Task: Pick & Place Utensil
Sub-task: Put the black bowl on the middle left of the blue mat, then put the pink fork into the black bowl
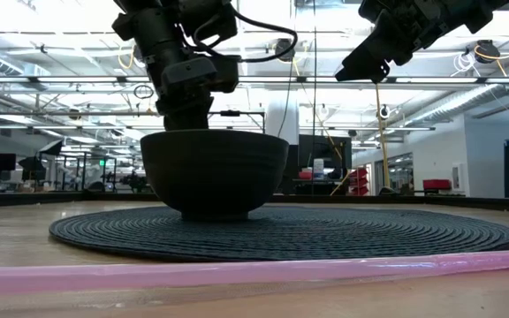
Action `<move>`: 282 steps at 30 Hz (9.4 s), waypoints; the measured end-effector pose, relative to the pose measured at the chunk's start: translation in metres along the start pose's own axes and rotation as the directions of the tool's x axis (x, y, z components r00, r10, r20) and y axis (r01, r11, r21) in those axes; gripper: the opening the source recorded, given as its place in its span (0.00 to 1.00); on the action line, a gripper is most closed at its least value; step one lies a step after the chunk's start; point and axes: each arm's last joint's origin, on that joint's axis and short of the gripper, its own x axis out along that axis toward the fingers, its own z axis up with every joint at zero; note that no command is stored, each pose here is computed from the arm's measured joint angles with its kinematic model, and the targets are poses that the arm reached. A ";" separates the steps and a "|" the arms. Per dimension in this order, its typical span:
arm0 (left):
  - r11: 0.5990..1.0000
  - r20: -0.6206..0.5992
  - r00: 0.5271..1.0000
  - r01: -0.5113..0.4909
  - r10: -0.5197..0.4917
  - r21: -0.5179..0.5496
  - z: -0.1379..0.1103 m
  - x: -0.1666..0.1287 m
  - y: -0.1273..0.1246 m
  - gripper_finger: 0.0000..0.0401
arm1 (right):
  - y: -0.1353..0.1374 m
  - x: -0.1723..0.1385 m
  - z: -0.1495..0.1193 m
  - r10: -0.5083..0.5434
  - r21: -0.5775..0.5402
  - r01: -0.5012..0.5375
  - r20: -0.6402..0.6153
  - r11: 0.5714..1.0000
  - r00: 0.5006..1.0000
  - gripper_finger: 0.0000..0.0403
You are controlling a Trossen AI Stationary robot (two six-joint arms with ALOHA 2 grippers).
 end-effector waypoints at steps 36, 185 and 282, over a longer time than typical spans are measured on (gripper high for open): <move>0.983 0.433 0.899 -0.125 0.056 0.132 -0.023 -0.160 -0.011 0.43 | 0.000 0.000 0.000 -0.001 0.008 0.001 -0.001 1.000 1.000 0.52; 0.896 -0.119 0.942 0.335 -0.314 0.291 -0.178 0.011 -0.119 0.43 | 0.009 -0.060 -0.056 -0.113 0.158 0.090 0.145 0.983 0.983 0.52; 0.958 -0.200 0.947 0.273 -0.251 0.089 -0.190 -0.012 -0.111 0.33 | 0.009 -0.060 -0.056 -0.112 0.121 0.095 0.146 0.988 0.983 0.52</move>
